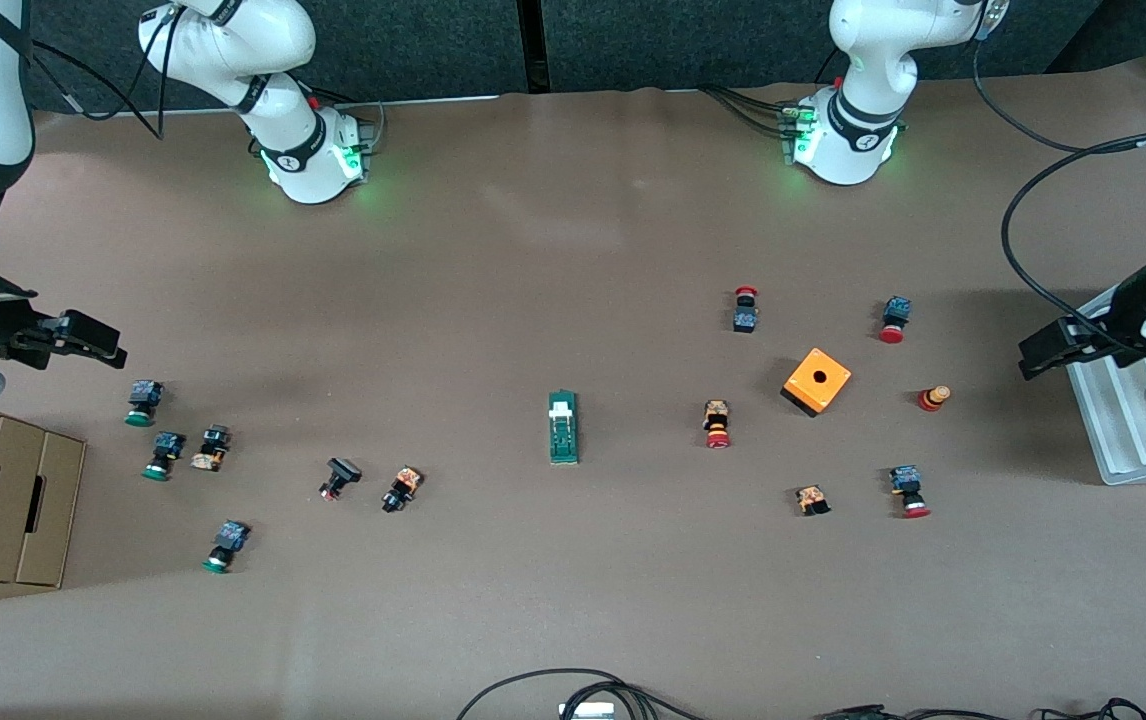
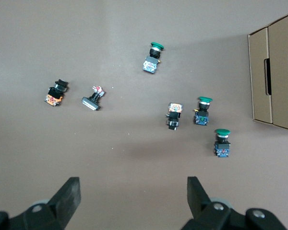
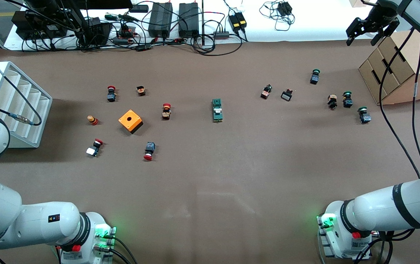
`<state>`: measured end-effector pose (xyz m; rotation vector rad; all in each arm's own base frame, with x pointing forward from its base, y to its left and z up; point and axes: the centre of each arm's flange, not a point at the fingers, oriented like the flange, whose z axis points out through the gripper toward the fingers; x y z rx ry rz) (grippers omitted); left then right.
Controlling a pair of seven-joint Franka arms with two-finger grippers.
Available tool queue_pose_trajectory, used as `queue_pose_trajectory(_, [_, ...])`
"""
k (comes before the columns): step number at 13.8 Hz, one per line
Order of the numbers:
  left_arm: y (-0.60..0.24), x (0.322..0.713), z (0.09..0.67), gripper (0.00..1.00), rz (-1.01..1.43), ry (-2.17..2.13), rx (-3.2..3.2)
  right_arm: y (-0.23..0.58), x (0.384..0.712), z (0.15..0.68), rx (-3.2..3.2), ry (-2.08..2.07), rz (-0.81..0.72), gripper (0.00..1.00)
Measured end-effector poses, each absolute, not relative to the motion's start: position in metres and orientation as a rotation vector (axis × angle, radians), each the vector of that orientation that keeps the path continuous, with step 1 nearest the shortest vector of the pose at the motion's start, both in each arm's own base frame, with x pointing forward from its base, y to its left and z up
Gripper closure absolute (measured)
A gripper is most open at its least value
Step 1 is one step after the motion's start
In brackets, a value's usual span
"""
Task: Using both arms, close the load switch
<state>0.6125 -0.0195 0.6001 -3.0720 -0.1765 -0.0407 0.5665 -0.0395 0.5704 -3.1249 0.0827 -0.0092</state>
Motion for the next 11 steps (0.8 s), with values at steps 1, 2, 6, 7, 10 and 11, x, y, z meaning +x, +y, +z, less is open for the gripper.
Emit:
queue_pose_trajectory(1, [-0.019,0.6128,0.5995,0.0,-0.04,-0.176,-3.067,-0.0395,0.5665,0.5704,-3.125,0.083,-0.009,0.01])
queue_pose_trajectory(2, [-0.0189,0.6129,0.5991,0.0,-0.039,-0.176,-3.066,-0.0395,0.5664,0.5704,-3.125,0.083,-0.009,0.01])
queue_pose_trajectory(6, [-0.02,0.6128,0.599,0.0,-0.038,-0.173,-3.067,-0.0395,0.5665,0.5702,-3.125,0.083,-0.008,0.01])
queue_pose_trajectory(7, [-0.0205,0.6128,0.599,0.0,-0.038,-0.171,-3.067,-0.0395,0.5665,0.5702,-3.125,0.083,-0.009,0.01])
queue_pose_trajectory(10, [-0.0218,0.6128,0.599,0.0,-0.038,-0.169,-3.071,-0.0395,0.5665,0.5702,-3.125,0.083,-0.009,0.01])
queue_pose_trajectory(11, [-0.0231,0.6127,0.599,0.0,-0.037,-0.168,-3.077,-0.0395,0.5665,0.5702,-3.125,0.083,-0.009,0.01])
